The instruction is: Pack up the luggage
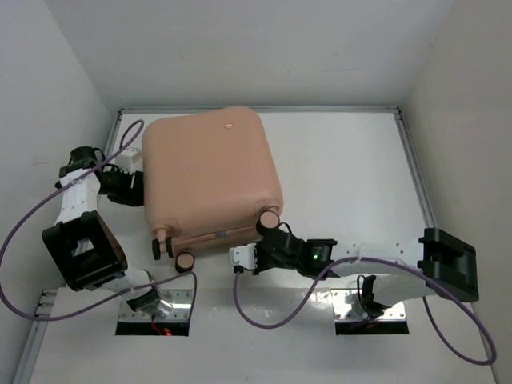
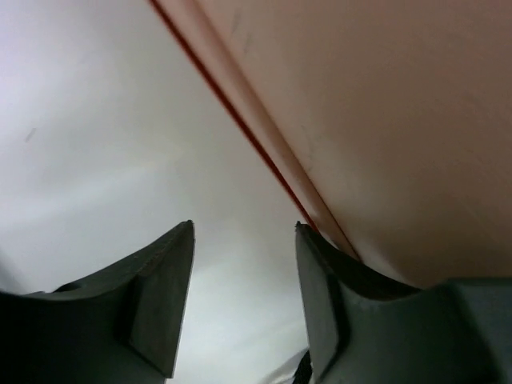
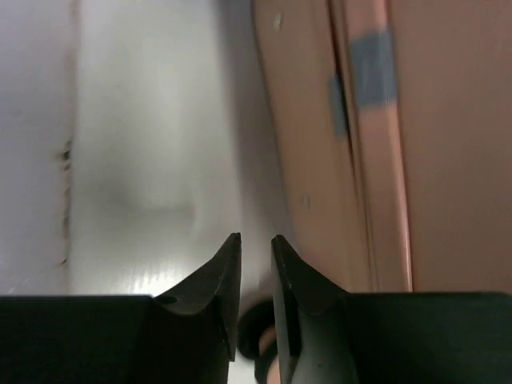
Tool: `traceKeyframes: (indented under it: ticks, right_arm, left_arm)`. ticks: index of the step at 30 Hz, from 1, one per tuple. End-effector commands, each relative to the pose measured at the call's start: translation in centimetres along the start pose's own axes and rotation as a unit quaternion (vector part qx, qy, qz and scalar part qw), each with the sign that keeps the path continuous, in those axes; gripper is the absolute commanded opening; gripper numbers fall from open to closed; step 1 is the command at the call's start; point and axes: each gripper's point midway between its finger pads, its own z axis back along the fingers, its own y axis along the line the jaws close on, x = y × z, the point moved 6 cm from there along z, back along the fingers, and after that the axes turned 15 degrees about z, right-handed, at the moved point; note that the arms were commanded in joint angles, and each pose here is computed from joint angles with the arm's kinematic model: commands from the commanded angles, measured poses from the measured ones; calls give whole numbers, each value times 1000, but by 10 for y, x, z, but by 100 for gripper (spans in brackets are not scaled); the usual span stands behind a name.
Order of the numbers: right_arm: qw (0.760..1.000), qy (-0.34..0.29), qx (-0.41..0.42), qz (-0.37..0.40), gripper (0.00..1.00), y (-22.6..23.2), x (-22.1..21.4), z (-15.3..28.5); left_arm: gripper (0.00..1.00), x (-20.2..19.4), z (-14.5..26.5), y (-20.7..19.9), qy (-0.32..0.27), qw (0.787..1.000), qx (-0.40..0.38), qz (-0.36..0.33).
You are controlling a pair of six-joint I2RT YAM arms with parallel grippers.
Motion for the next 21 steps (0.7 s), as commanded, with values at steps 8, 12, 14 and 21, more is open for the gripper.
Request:
traceKeyframes:
  ticks: [8, 12, 14, 21]
  right_arm:
    - [994, 63, -88, 11, 10, 7, -60, -13]
    - [992, 86, -81, 42, 6, 21, -85, -4]
    - [990, 101, -85, 40, 6, 22, -95, -4]
    - [963, 209, -158, -58, 6, -31, -145, -5]
  left_arm:
    - [76, 32, 34, -49, -121, 985, -119, 37]
    - [77, 37, 58, -37, -158, 983, -82, 39]
    - [77, 34, 60, -34, -159, 983, -78, 49]
    - [78, 9, 64, -7, -155, 983, -55, 87]
